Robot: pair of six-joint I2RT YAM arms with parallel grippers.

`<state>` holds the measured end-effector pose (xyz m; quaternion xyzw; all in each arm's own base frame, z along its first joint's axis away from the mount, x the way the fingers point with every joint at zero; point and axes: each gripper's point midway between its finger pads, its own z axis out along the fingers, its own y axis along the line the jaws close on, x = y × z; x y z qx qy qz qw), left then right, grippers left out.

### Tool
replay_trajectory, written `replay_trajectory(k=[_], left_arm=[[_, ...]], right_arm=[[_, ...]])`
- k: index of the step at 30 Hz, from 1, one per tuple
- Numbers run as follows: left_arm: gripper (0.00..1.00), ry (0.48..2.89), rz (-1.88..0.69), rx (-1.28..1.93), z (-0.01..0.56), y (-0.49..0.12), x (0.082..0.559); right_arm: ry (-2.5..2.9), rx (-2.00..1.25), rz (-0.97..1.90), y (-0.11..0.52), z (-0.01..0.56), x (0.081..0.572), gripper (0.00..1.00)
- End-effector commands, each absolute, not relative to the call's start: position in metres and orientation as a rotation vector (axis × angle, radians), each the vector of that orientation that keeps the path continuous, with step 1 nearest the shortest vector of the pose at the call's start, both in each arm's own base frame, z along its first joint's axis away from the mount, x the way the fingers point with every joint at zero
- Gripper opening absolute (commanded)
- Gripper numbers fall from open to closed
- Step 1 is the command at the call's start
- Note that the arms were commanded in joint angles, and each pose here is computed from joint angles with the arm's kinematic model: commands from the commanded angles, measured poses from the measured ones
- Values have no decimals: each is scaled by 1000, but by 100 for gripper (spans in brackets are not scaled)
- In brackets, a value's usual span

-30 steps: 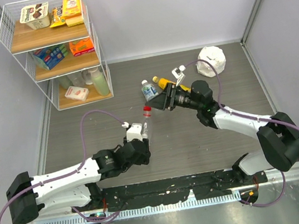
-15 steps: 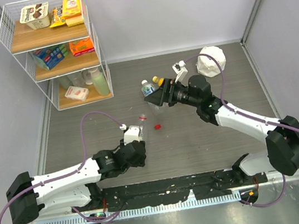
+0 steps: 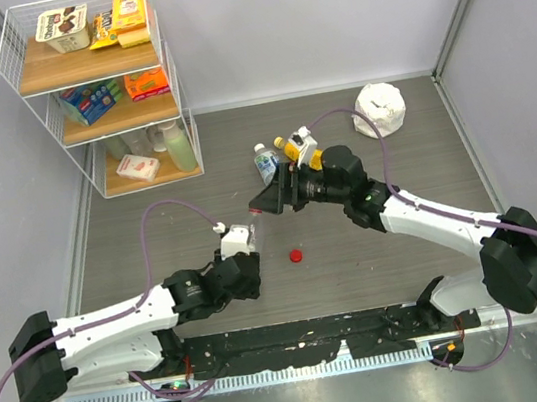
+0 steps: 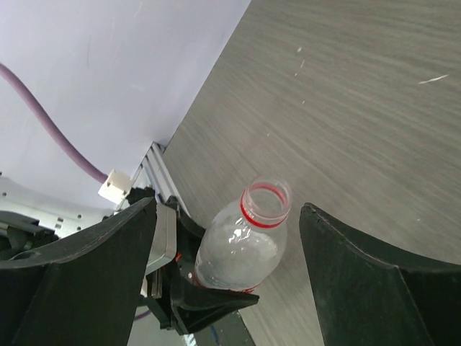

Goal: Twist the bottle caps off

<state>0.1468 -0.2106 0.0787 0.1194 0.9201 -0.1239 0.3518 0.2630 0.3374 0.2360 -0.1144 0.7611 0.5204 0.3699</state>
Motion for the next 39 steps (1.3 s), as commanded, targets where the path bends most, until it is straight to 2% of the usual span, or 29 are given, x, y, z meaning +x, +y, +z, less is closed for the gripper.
replay_trajectory(k=[1,8,13,37,39], left_arm=[[0,2304,-396,278,105,-222,157],[0,2252,-477,266,121,-226,157],[0,2234,-530,264,128,-230,155],[0,2252,-596,264,119,-240,149],[0,2257,-599,268,118,-241,148]], right_arm=[[1922,-375,1383,352,246,252,83],[1954,-356,1424,356,241,244,79],[1992,-351,1431,360,231,241,71],[1986,-254,1409,362,232,256,67],[1985,-255,1411,363,231,256,62]])
